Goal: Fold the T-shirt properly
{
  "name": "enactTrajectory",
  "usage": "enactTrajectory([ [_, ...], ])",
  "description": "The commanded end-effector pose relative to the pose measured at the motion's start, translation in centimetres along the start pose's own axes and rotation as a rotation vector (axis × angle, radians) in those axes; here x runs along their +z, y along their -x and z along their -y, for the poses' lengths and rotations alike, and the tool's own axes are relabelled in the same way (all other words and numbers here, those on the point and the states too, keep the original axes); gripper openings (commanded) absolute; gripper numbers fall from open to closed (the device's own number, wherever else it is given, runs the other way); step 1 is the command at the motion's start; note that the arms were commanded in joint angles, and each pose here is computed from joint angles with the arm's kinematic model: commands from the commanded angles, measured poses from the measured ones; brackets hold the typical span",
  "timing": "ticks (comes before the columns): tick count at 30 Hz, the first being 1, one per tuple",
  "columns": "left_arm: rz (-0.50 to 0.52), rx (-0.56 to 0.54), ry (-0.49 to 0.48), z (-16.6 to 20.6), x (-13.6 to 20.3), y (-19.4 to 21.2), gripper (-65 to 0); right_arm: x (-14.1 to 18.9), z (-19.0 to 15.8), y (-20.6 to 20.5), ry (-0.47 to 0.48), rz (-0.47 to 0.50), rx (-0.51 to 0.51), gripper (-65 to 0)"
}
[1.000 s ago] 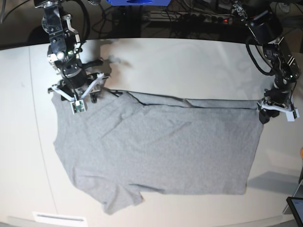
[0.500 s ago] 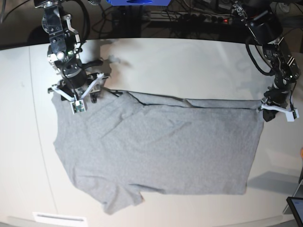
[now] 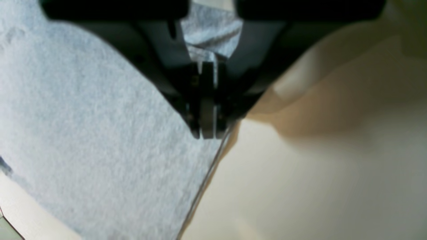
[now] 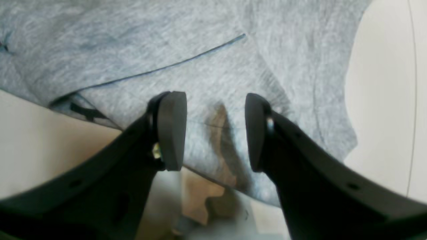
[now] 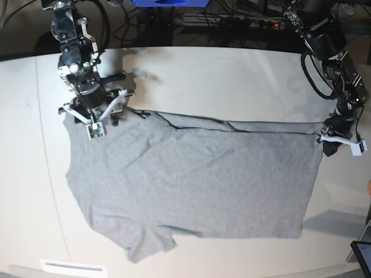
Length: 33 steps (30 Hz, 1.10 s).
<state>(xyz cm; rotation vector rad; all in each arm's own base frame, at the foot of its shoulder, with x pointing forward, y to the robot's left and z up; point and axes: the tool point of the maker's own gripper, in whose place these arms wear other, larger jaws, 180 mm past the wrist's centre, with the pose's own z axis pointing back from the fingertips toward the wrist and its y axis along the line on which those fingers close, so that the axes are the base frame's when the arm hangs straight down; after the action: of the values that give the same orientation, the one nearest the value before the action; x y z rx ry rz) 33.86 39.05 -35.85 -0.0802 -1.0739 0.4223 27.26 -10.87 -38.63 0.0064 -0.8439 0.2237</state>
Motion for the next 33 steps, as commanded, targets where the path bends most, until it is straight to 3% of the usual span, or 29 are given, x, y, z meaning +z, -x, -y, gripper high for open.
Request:
enactTrajectory([
  [1,0.061,-0.012,0.006,0.0,0.2,-2.5,-65.0,0.2,0.4,-1.1,0.010,0.040,0.002,-37.9],
  [16,0.074,0.005,0.076,3.2,-3.4,-3.1,-65.0,0.2,0.3,-0.9,0.008,0.034,0.003,-37.9],
  [22,0.057,-0.071,0.020,2.4,-4.5,-2.9,-65.0,0.2,0.3,-0.9,0.008,0.034,0.003,-37.9],
  [33,0.106,-0.068,0.007,2.4,-5.1,-4.3,-65.0,0.2,0.3,-1.0,0.009,0.036,0.003,-37.9],
])
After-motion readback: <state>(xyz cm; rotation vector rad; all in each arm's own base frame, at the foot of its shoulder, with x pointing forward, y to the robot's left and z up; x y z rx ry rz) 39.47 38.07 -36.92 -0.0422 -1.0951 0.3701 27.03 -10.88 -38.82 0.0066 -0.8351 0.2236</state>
